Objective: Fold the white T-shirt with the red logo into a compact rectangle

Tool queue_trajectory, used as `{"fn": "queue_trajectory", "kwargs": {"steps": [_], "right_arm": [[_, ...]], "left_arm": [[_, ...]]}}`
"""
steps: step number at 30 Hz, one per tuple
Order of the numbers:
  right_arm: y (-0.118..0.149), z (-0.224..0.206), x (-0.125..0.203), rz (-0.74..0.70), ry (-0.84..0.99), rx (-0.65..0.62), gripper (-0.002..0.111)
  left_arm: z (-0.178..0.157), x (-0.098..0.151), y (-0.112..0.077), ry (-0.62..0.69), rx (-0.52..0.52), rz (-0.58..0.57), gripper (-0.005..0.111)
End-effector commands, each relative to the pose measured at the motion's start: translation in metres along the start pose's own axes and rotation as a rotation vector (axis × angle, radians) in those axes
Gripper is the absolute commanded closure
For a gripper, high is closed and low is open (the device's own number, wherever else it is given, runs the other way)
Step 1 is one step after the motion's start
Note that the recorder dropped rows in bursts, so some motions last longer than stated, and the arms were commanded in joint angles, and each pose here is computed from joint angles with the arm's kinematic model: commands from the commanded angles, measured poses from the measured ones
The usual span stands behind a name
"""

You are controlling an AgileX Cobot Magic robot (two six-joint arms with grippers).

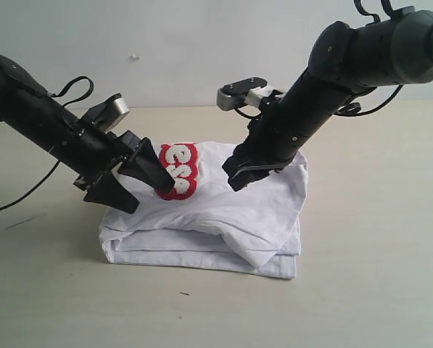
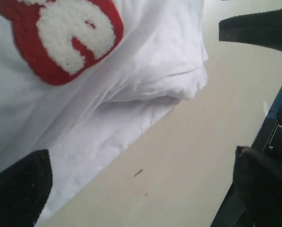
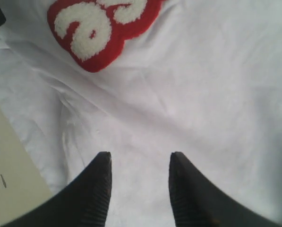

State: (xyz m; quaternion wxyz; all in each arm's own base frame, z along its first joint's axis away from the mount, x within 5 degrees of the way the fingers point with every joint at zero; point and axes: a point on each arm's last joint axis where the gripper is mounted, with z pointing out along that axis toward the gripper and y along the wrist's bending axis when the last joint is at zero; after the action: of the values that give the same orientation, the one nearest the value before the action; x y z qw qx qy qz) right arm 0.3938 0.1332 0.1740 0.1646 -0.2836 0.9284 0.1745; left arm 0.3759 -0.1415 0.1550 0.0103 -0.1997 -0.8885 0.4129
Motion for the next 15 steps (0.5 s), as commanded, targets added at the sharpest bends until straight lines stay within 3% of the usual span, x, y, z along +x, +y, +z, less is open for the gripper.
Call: {"fn": "queue_trajectory", "kwargs": {"steps": [1,11,13,15], "right_arm": [[0.0005,-0.0009,-0.0011,0.001,0.002,0.001,0.067],[0.0007,-0.0009,-0.0010,0.002,0.003,-0.001,0.067],[0.0007,-0.0009,-0.0010,0.002,0.003,-0.001,0.067],[0.0007,-0.0009,-0.0010,0.002,0.003,-0.001,0.067]], "left_arm": [[0.0005,-0.0005,-0.0016,-0.012,0.023,-0.053,0.002],[0.0003,-0.0024,-0.0037,-0.033,0.047,-0.031,0.002],[0.0003,-0.0028,-0.0042,-0.037,0.052,-0.033,0.007],[0.0003,-0.0034,-0.0048,-0.043,0.058,-0.036,0.019]]}}
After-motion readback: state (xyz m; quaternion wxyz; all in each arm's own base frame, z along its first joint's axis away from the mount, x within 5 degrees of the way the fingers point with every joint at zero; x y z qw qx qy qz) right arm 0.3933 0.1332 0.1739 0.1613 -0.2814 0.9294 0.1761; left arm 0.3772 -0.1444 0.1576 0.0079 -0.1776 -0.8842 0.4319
